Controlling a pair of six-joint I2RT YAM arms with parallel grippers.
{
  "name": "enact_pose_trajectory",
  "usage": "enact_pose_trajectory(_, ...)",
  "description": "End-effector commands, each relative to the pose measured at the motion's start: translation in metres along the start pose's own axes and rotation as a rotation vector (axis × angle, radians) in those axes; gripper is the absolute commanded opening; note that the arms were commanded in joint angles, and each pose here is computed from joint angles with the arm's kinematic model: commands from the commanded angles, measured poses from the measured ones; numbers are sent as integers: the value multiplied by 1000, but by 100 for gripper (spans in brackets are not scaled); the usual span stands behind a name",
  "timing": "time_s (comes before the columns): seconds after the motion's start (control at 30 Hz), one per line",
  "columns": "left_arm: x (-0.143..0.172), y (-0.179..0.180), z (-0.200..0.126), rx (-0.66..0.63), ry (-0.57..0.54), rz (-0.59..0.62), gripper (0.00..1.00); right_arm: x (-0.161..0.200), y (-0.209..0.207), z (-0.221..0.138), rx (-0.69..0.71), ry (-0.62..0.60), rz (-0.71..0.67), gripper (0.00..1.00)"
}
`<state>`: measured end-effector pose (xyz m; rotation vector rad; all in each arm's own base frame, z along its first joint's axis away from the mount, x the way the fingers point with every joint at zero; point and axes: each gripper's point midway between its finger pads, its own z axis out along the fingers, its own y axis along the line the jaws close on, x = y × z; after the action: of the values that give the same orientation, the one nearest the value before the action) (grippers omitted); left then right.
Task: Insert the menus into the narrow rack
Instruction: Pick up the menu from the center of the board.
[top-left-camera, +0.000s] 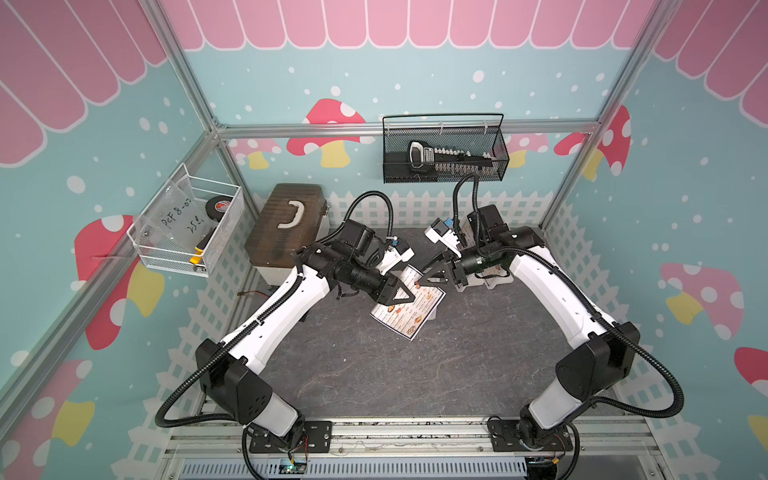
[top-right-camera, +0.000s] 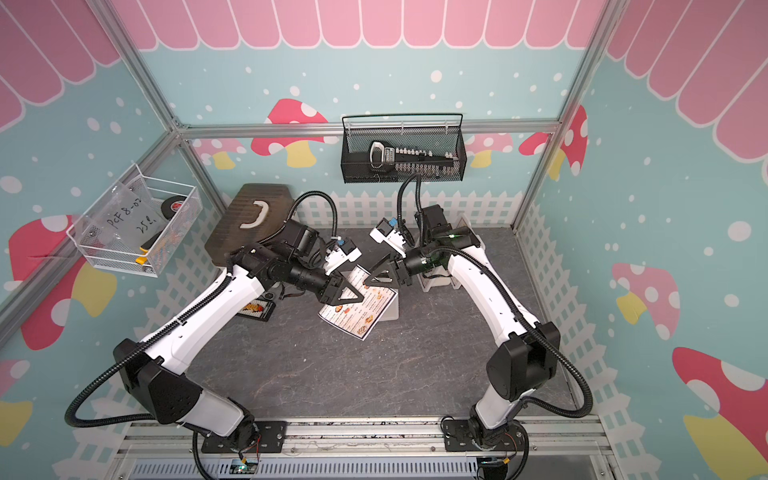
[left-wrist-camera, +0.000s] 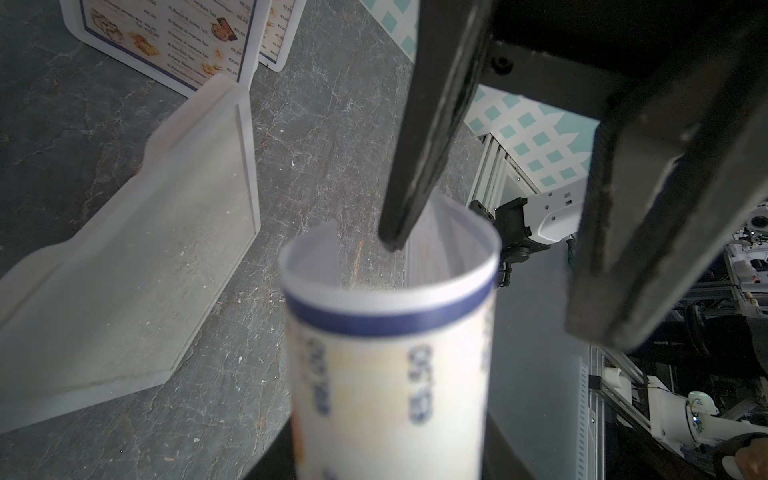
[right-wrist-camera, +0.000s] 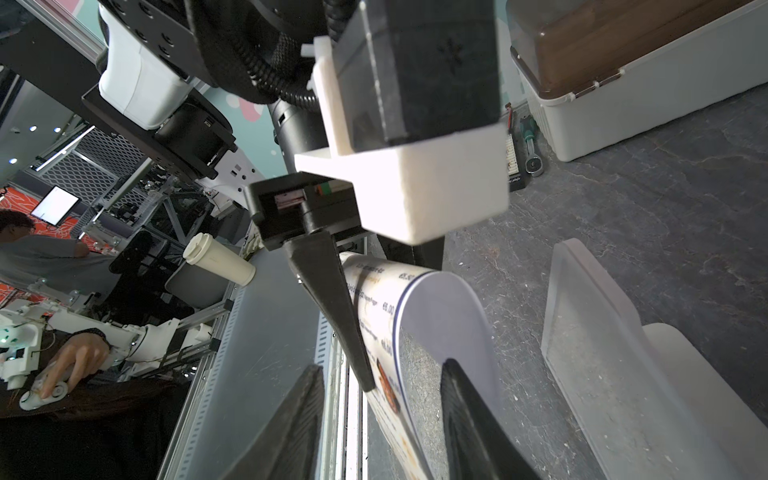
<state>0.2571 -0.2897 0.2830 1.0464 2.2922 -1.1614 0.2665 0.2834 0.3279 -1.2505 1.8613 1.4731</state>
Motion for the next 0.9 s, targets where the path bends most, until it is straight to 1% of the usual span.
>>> enact_pose_trajectory(0.0,-3,-11,-1,40,9,68,41,-1,9,2,-47,4,-31,42)
enact_pose_trajectory(0.4,-1,-9,0,33,22,73,42,-2,15,0,-47,5,-58,23)
enact_pose_trajectory(0.5,-2,-9,0,30,19,76,42,-3,18,-1,-52,1,-66,16)
enact_pose_trajectory(0.7,-2,-8,-1,23,17,80,43,-4,21,-2,-55,-3,-77,8)
enact_pose_trajectory(0.73,-4,-8,-3,17,12,84,47,-4,22,-2,-51,-4,-82,7)
enact_pose_trajectory(0.77,-5,-8,-5,17,4,85,52,-5,22,-3,-48,-3,-85,6)
enact_pose_trajectory(0.83,-14,-10,-15,20,-40,88,66,-10,26,-5,-40,-14,-100,2)
enact_pose_trajectory(0.87,-18,-11,-21,15,-70,88,70,-15,31,-7,-46,-27,-113,0)
